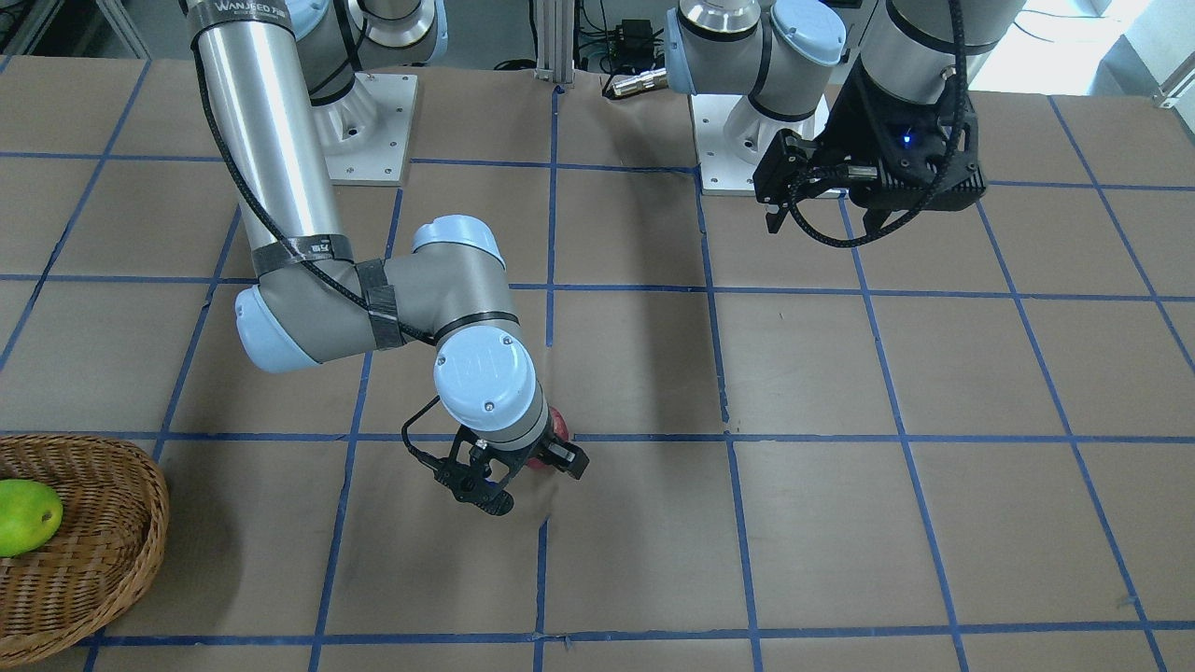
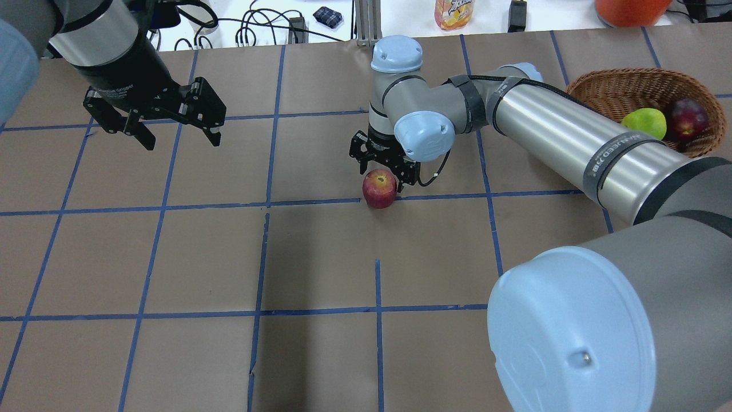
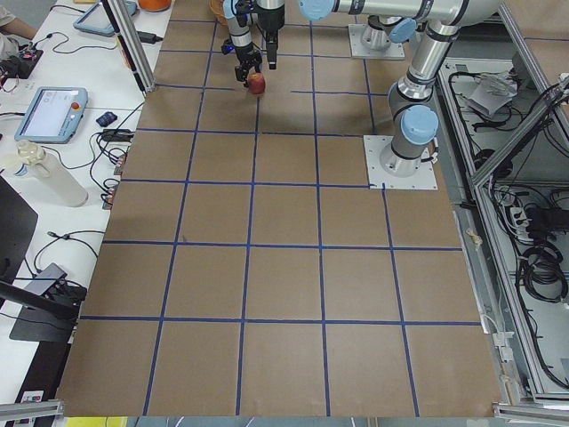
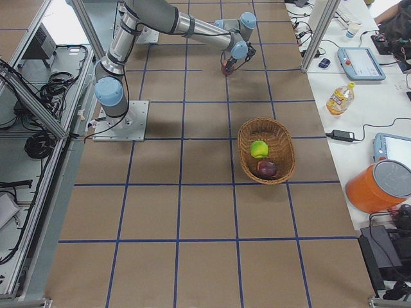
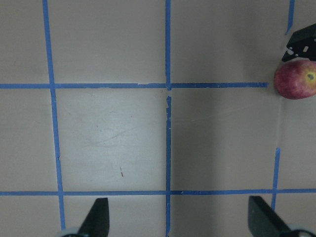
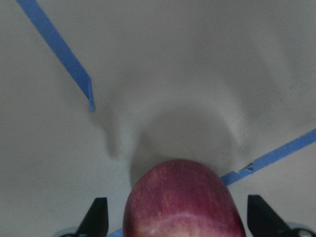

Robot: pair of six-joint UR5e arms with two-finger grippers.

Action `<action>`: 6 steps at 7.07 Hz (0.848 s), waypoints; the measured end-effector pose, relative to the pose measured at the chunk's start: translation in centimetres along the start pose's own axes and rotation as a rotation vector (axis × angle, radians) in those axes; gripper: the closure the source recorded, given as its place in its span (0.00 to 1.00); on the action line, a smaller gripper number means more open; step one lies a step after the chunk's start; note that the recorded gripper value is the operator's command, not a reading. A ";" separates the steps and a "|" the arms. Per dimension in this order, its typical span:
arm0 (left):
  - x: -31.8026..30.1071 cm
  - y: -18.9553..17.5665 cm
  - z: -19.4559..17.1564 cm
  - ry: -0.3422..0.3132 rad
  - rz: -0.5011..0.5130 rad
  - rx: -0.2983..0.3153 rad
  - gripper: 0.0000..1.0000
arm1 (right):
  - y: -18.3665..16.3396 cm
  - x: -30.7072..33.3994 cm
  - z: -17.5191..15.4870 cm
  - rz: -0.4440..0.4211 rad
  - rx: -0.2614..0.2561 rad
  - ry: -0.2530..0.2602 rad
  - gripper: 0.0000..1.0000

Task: Put all apples into basket
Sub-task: 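Close the right gripper on the red-yellow apple and lift it, then carry the red-yellow apple with the right gripper into the basket and release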

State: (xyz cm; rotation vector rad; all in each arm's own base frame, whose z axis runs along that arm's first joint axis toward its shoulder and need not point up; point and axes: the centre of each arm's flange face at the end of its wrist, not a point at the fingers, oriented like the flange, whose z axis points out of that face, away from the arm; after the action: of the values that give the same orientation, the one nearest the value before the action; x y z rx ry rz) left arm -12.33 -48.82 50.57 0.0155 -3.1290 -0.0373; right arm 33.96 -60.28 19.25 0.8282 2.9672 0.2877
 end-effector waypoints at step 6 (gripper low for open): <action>-0.1 0.0 -0.1 0.000 -0.002 0.002 0.00 | -0.2 -0.4 -3.4 -0.020 0.048 -0.064 1.00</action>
State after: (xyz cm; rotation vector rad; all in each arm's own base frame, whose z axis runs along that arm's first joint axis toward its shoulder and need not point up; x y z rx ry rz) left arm -12.23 -48.85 50.64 0.0189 -3.1290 -0.0349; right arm 33.86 -61.18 22.55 0.7964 2.9320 0.1856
